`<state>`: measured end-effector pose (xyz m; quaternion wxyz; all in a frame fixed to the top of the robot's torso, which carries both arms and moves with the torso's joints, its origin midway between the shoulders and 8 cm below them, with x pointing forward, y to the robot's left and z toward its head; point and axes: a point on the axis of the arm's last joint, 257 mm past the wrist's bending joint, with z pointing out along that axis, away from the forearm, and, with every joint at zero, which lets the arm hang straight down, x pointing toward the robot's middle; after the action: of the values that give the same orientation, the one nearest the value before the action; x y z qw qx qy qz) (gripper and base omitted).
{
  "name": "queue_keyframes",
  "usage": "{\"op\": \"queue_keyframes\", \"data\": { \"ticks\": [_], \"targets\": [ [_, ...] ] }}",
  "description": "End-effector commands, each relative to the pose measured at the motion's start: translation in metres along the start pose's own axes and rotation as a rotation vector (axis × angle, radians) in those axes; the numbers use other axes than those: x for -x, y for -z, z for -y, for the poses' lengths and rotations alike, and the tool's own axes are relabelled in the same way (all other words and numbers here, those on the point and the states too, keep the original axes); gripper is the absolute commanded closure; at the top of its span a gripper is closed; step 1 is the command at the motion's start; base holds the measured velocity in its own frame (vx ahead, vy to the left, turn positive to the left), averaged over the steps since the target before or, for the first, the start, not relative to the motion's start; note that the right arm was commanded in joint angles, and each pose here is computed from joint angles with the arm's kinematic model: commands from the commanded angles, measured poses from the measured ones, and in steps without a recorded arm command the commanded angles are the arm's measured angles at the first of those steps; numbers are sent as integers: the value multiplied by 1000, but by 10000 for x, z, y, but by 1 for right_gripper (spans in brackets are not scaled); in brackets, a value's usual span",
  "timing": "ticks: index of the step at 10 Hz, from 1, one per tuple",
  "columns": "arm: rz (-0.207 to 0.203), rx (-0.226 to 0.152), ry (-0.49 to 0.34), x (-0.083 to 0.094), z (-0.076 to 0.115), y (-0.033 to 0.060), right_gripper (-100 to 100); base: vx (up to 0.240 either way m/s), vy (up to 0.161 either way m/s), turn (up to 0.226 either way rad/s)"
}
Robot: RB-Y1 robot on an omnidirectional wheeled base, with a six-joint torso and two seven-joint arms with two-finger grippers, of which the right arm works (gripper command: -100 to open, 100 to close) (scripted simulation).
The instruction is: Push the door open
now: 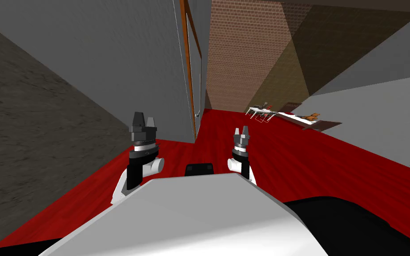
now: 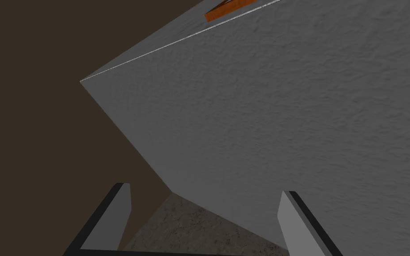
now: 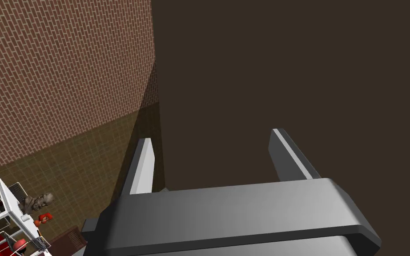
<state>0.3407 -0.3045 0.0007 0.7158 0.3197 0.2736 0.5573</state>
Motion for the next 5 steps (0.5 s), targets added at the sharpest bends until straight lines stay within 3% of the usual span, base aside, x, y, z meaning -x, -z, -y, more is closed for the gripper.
{"op": "queue_keyframes", "data": {
  "ticks": [1,5],
  "targets": [
    [-17,-13,-14,-62,100,5,-100,87,-45,210],
    [-48,-47,-46,-202,336,25,-100,154,-84,187]
  ]
}}
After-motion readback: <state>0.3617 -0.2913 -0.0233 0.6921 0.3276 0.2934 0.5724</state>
